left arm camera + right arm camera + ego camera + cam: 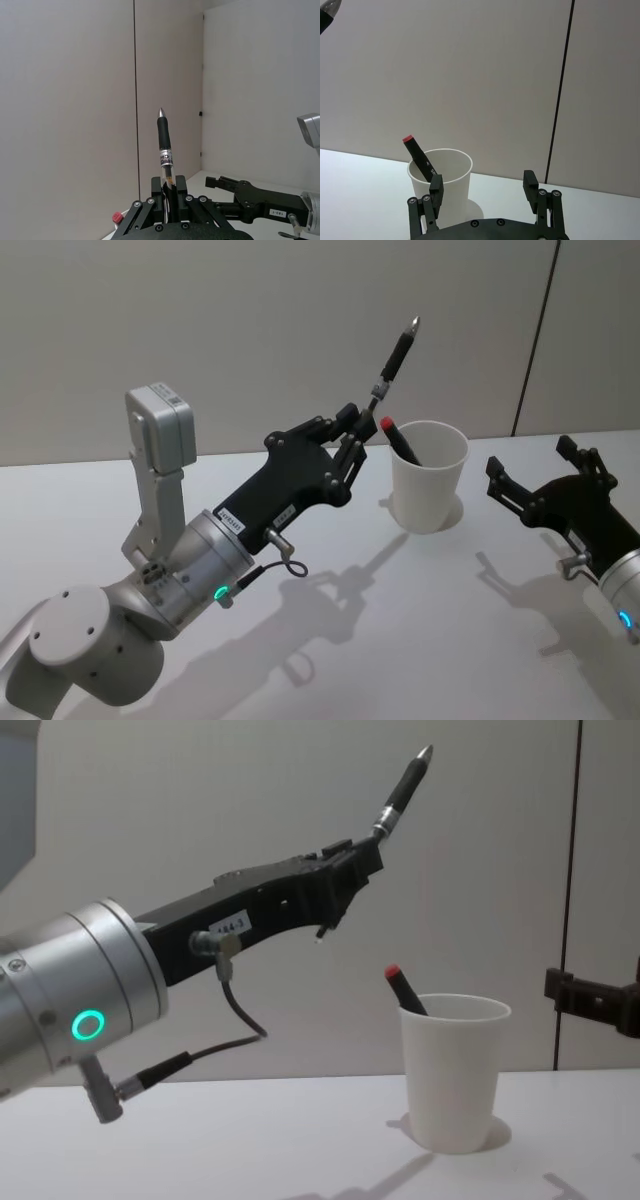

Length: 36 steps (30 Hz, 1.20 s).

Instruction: Place the pen into the pen holder.

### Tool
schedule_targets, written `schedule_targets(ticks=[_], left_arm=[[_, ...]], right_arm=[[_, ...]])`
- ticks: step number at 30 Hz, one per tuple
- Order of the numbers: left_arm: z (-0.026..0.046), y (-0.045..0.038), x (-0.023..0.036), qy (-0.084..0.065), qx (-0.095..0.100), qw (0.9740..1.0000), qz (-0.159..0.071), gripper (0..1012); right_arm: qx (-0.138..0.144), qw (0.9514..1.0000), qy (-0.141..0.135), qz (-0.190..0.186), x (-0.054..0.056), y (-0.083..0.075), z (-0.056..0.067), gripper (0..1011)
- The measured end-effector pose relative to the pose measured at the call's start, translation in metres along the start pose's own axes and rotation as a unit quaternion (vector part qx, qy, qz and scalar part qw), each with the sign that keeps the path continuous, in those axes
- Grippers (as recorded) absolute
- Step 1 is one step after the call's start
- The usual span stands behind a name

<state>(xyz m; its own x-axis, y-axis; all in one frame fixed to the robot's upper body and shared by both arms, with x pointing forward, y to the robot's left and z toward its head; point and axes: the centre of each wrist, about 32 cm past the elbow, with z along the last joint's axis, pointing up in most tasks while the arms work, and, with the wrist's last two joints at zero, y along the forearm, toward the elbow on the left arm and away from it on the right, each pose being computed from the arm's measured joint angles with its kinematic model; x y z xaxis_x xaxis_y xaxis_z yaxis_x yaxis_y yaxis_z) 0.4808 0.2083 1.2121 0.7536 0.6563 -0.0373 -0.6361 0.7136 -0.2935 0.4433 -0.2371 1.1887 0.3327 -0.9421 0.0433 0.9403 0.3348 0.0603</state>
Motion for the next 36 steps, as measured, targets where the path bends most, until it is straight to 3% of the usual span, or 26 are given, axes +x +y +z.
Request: schedule_targets(ticks=[12,21,28,36], left_arm=[[-0.0006,-0.0019,-0.0013,0.001,-0.003,0.9999,-0.010,163],[-0.0009,-0.0024,-0.0016,0.001,-0.003,0.9999,-0.014,163],[-0.0009,-0.0027,-0.0017,0.001,-0.004,0.9999,-0.015,163],[-0.0009,-0.0029,-0.0019,0.001,-0.004,0.9999,-0.016,163]], right_arm=[[0.001,1.0000,0.002,0.005,0.001,-0.001,0.000,1001],[0.010,0.9990,0.023,0.038,0.007,-0.007,0.005,1001],[0.022,0.9959,0.057,0.067,0.011,-0.012,0.009,1001],[0.037,0.9886,0.112,0.094,0.014,-0.016,0.015,1001]])
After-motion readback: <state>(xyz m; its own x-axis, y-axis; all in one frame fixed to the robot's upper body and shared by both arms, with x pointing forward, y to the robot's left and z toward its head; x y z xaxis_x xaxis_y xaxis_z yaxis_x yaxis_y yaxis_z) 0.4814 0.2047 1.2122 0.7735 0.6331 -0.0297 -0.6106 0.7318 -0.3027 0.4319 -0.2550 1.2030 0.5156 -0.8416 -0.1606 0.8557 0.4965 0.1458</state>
